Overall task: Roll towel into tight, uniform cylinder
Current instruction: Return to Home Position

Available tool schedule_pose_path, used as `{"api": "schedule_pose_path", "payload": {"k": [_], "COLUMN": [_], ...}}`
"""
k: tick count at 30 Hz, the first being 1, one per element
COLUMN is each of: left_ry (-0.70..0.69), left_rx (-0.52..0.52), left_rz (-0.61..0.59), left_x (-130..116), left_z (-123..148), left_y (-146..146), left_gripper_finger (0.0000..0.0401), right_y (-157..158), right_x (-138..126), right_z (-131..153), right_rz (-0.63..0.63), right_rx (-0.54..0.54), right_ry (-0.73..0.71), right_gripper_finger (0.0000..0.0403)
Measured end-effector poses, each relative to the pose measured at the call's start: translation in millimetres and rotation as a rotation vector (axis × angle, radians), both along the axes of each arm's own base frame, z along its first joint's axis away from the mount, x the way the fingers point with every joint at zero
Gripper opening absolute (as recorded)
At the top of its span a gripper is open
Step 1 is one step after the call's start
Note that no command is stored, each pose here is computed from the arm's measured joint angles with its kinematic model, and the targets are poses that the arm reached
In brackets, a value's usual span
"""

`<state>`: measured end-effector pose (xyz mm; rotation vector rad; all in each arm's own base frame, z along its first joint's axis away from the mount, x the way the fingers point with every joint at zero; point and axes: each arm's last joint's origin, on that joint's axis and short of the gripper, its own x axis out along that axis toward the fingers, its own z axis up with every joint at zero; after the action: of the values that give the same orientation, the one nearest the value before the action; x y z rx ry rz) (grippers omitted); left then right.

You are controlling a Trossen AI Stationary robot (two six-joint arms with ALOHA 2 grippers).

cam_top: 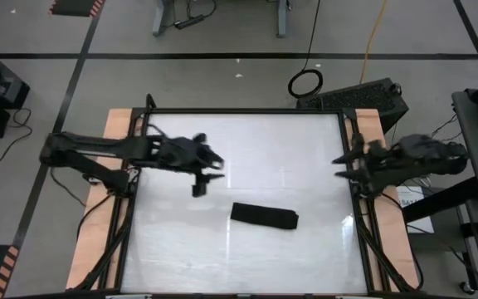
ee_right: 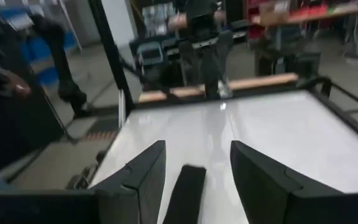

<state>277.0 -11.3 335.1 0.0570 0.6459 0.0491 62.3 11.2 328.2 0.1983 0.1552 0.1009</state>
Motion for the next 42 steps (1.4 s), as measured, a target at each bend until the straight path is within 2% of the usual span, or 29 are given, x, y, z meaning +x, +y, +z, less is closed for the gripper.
{"api": "schedule_pose_path", "payload": {"k": [5,9,14,16,22,26,30,35,39,42], "left_ry": [-0.123,-0.164,-0.202,-0.213,-0.310,-0.362,-0.440,-0.492,-0.556,-0.575], "left_rx": [0.024,-0.014,-0.121,-0.171,-0.325,-0.373,-0.369,-0.339,-0.256,-0.209], "left_rz": [0.106,0.196,0.316,0.360,0.453,0.500,0.540,0.590,0.599,0.633], "left_x": [-48.3,-87.5,-134.7,-150.4,-187.2,-196.9,-198.5,-195.8,-195.0,-195.8], "left_z": [19.5,16.7,-5.2,-19.5,-64.9,-100.2,-130.2,-163.7,-158.2,-156.5], "left_y": [5.7,9.3,12.6,13.6,15.4,16.8,18.4,20.0,21.5,22.8], "left_gripper_finger": [0.0222,0.0222,0.0222,0.0222,0.0222,0.0222,0.0222,0.0222,0.0221,0.0221], "right_y": [-9.4,-16.1,-20.6,-21.2,-22.8,-24.3,-24.0,-23.6,-23.6,-26.1], "right_x": [-40.3,-66.3,-85.2,-88.2,-87.9,-84.0,-75.0,-72.7,-71.0,-69.5], "right_z": [5.8,3.6,-2.4,-5.5,-10.7,-17.0,-25.5,-25.1,-25.8,-24.7], "right_rz": [-0.004,-0.026,-0.036,-0.043,-0.098,-0.179,-0.239,-0.241,-0.255,-0.370], "right_rx": [0.036,0.078,0.111,0.091,0.037,0.004,-0.014,-0.024,-0.016,0.048], "right_ry": [-0.098,-0.141,-0.147,-0.094,-0.056,-0.021,0.003,-0.014,-0.019,-0.034], "right_gripper_finger": [0.0171,0.0171,0.0171,0.0171,0.0171,0.0171,0.0171,0.0167,0.0154,0.0140]}}
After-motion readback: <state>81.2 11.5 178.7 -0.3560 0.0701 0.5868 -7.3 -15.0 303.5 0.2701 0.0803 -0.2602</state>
